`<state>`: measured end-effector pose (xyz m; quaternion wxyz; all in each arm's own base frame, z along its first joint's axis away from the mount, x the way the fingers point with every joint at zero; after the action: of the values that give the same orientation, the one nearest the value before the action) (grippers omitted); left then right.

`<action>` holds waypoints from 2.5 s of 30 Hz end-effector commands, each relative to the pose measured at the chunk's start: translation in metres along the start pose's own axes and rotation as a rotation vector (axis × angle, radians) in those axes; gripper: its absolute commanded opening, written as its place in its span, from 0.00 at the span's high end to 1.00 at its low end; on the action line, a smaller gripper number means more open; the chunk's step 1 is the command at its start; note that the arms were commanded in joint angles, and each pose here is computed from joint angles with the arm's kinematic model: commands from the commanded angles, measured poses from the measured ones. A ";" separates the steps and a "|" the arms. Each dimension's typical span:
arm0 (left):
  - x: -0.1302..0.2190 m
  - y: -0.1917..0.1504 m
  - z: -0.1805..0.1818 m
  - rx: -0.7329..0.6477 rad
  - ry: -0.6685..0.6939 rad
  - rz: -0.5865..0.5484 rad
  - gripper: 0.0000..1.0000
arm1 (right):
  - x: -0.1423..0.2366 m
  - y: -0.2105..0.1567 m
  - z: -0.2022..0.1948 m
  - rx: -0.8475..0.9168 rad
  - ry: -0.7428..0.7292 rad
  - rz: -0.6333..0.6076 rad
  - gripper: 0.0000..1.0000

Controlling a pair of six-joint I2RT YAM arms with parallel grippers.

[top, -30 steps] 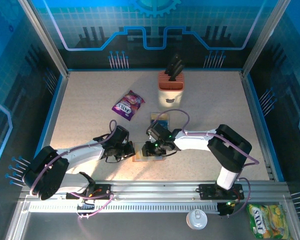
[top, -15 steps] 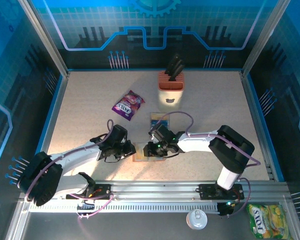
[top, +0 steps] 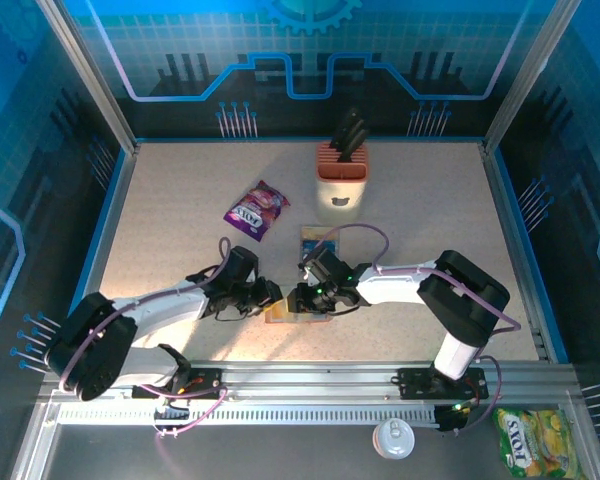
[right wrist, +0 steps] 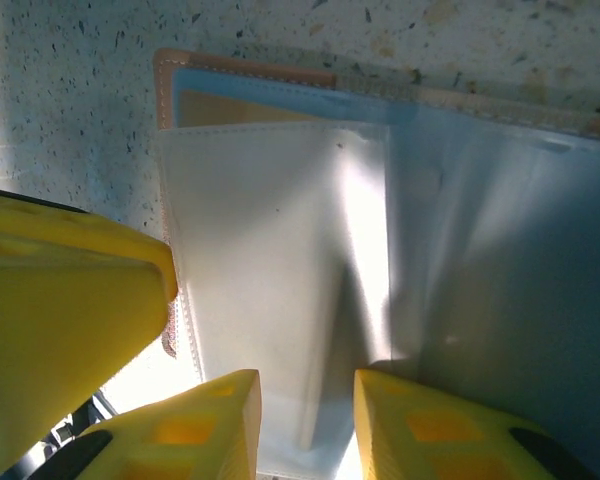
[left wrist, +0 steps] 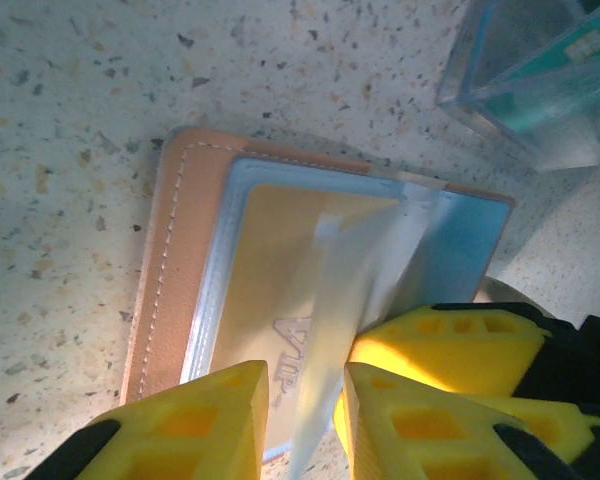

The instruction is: Take the credit cards out of the card holder

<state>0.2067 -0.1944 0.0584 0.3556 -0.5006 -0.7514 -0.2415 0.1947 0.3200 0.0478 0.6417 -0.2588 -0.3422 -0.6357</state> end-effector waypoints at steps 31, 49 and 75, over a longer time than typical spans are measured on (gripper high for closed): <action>-0.008 0.001 -0.032 -0.003 -0.074 0.050 0.78 | 0.066 0.012 0.010 0.037 -0.031 -0.110 0.68; -0.042 -0.006 -0.069 -0.075 -0.069 0.126 0.76 | 0.088 0.006 -0.013 -0.002 -0.045 -0.149 0.67; -0.069 -0.004 -0.106 -0.121 -0.089 0.179 0.52 | 0.115 -0.001 -0.035 -0.041 -0.063 -0.187 0.64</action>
<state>0.2500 -0.3029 0.0653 0.3241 -0.5827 -0.7073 -0.2348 0.1955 0.2268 0.1185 0.5630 -0.2488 -0.3723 -0.6947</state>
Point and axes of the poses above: each hand's point on the last joint's axis, 136 mm out from that joint toward the fingers, its own x axis back along the fingers, its own z axis along the line the jaws close on, y = z × x, the point moved 3 cm from there along x, back along the fingers, and after that the axes turned 2 degrees about -x, right-handed, at the moved point
